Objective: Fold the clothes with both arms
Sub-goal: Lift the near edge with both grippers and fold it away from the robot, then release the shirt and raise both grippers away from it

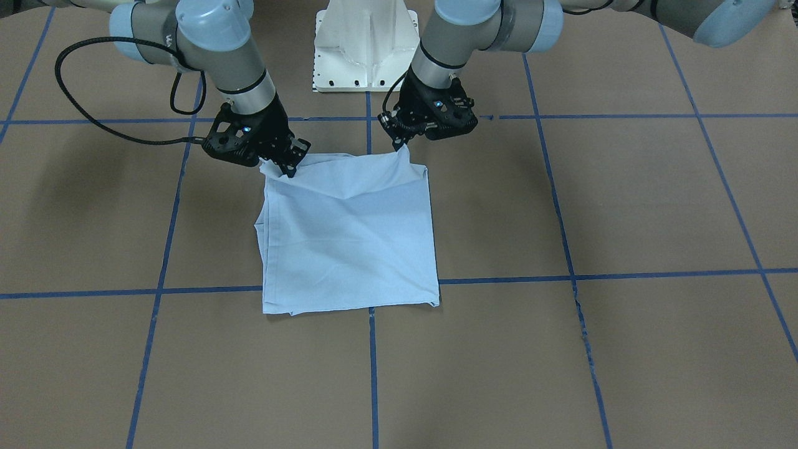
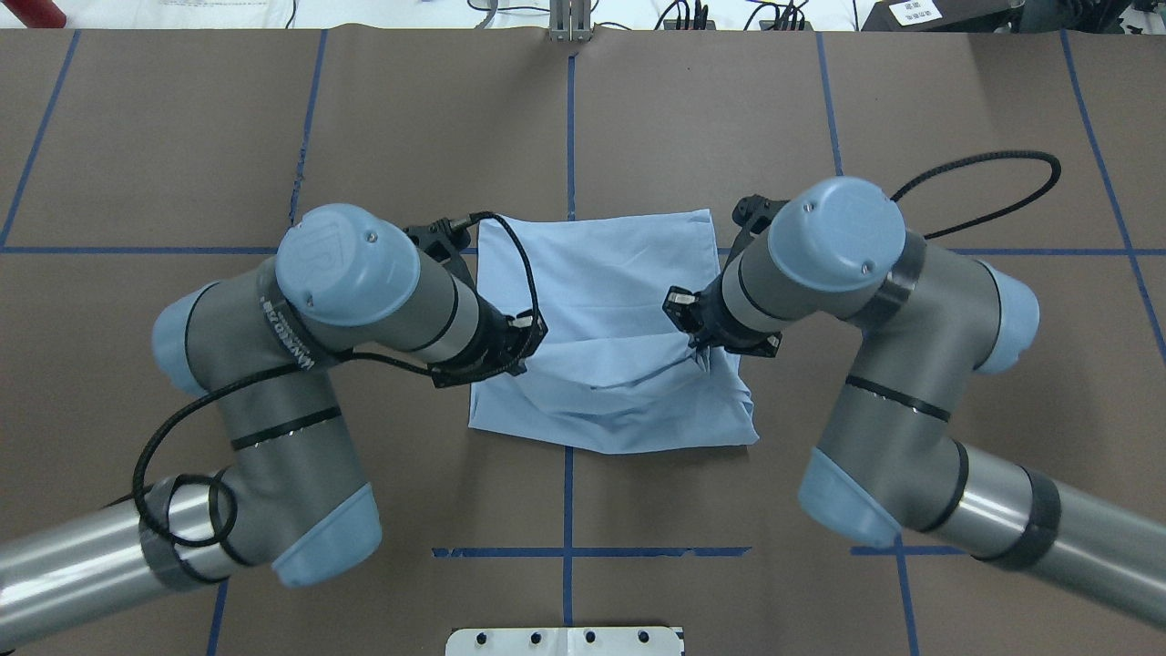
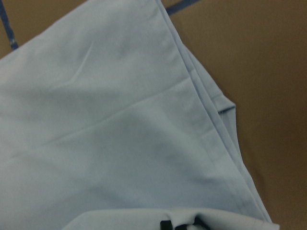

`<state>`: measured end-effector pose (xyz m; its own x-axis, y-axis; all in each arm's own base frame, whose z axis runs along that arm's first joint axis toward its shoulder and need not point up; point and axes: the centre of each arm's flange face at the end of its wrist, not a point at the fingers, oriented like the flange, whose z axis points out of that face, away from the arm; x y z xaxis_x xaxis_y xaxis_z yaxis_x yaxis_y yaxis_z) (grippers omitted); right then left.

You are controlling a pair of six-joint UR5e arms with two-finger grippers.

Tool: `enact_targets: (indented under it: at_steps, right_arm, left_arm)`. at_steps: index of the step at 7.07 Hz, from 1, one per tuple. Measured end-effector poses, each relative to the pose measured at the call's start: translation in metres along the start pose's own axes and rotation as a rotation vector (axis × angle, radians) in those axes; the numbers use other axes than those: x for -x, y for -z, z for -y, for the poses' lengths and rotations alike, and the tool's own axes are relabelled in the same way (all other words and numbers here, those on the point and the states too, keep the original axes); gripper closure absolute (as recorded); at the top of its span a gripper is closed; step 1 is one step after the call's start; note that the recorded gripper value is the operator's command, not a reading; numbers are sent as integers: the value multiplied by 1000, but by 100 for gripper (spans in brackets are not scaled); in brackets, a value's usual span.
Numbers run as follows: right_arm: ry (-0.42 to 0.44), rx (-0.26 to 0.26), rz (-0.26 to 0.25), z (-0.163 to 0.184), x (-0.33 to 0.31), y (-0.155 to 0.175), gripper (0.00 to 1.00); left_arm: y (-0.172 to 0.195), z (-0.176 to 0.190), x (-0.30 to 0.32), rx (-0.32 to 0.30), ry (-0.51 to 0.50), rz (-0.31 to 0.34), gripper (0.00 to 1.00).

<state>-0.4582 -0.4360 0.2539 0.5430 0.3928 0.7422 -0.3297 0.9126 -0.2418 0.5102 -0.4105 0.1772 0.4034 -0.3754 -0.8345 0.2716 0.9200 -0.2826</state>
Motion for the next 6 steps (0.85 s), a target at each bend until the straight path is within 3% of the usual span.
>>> enact_targets:
  at_steps: [1,2,3,5,6]
  right_arm:
    - [-13,-8,-27,37,18,-12,100]
    - [-26,-10,-57,78,37,-31,64]
    - [-37,-8,-64,119,50,-48,1]
    - [-4,-26,-31,185,54,-52,0]
    - [17,-35,-13,204,58,-40,0]
  left_arm:
    - [-9,40,-11,-44,-9,-9,100]
    - [-20,88,-29,-93,-12,-17,44]
    - [-36,141,-41,-140,-11,-39,0]
    - [-56,225,-24,-214,-71,-63,0]
    - [-58,239,-17,-227,-95,-61,0]
